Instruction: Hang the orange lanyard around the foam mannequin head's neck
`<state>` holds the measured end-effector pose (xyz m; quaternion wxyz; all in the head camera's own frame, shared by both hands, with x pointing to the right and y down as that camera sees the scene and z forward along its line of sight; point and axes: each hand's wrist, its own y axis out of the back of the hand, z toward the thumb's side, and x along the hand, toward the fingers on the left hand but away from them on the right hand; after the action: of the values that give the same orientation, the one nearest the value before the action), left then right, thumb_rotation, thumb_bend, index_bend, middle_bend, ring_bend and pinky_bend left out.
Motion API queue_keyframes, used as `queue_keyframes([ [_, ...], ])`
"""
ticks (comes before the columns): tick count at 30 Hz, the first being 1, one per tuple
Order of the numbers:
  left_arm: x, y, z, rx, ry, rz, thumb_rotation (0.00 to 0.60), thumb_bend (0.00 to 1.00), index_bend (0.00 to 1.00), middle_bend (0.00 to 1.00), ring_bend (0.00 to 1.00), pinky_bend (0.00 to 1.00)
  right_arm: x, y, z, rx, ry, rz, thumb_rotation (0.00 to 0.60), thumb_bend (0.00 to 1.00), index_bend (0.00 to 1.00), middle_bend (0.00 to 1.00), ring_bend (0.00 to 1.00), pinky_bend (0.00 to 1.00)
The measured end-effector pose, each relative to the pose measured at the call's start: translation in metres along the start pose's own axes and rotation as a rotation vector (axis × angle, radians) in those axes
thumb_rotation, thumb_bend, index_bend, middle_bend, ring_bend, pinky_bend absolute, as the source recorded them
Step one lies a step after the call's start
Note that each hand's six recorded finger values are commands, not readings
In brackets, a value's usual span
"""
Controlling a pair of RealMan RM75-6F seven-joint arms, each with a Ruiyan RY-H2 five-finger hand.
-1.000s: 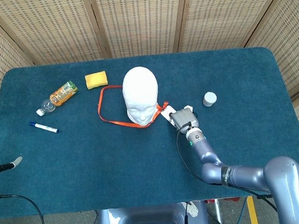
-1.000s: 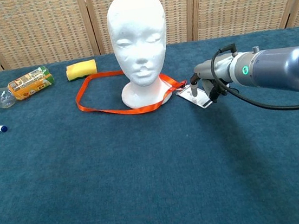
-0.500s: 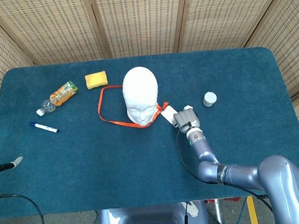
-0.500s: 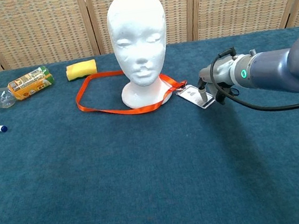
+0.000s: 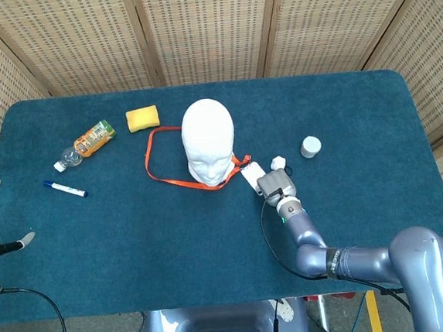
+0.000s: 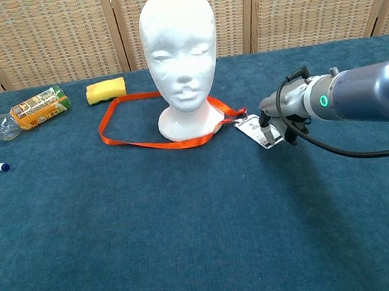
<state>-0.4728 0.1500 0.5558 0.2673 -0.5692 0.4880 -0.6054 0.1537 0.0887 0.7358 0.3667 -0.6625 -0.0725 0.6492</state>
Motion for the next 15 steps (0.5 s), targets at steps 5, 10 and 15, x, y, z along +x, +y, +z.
queue_keyframes([
  [5, -0.001, 0.0, 0.0, -0.001, -0.001, 0.0, 0.6, 0.11, 0.0, 0.0, 0.0, 0.0, 0.008, -0.002, 0.003, 0.023, 0.018, 0.012, 0.6, 1.0, 0.37, 0.57, 0.64, 1.0],
  [10, -0.001, 0.0, 0.0, -0.001, -0.002, -0.001, 0.6, 0.11, 0.0, 0.0, 0.0, 0.0, 0.017, -0.003, 0.007, 0.034, 0.039, 0.023, 0.6, 1.0, 0.37, 0.57, 0.64, 1.0],
  [15, -0.001, 0.0, 0.001, 0.0, -0.004, -0.003, 0.6, 0.11, 0.0, 0.0, 0.0, 0.0, 0.026, -0.004, 0.008, 0.052, 0.061, 0.03, 0.6, 1.0, 0.37, 0.57, 0.64, 1.0],
])
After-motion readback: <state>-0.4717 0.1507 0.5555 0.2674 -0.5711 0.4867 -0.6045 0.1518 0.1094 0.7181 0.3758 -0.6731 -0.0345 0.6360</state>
